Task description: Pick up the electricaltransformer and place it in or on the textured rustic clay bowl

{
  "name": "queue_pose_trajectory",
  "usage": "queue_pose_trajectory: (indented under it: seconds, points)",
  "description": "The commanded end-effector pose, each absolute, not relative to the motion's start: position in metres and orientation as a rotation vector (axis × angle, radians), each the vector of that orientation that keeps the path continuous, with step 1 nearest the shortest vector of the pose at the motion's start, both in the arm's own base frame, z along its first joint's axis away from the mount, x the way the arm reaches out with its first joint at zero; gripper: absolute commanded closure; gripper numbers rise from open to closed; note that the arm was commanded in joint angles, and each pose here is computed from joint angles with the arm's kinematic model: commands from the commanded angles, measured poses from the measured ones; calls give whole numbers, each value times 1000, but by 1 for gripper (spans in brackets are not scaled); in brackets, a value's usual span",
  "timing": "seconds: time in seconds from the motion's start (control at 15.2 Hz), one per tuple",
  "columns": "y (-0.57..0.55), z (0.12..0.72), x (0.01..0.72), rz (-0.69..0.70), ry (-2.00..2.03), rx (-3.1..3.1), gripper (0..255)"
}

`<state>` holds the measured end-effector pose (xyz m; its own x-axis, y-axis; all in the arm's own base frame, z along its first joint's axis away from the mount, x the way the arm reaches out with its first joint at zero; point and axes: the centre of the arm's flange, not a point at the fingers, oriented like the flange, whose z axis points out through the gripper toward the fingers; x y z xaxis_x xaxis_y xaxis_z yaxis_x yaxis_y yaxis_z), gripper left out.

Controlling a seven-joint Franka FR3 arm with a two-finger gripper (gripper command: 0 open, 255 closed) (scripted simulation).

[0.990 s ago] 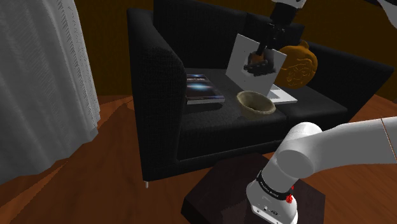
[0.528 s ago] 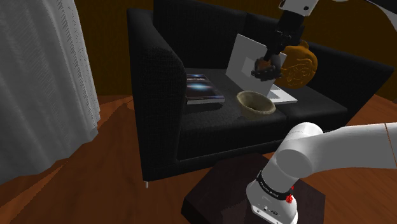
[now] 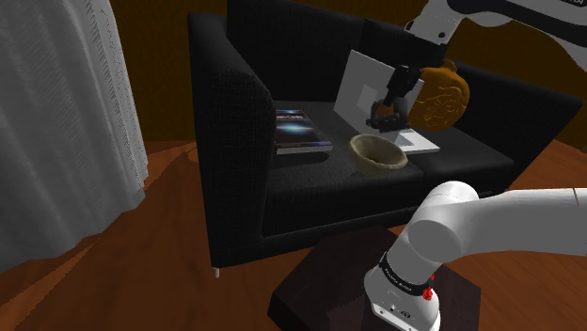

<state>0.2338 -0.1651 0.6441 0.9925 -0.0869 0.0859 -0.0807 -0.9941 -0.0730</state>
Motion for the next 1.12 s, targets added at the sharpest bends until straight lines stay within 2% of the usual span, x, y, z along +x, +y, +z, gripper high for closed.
queue_pose_trajectory:
  seconds: [0.0, 0.33, 0.79, 0.86, 1.06]
  points:
    - [-165, 633, 234, -138, 129, -3067, 255]
    - [-165, 610, 234, -138, 129, -3067, 255]
    - [-165, 610, 234, -138, 129, -3067, 255]
    - [-165, 610, 234, -138, 129, -3067, 0]
    - [-165, 610, 234, -138, 129, -3067, 0]
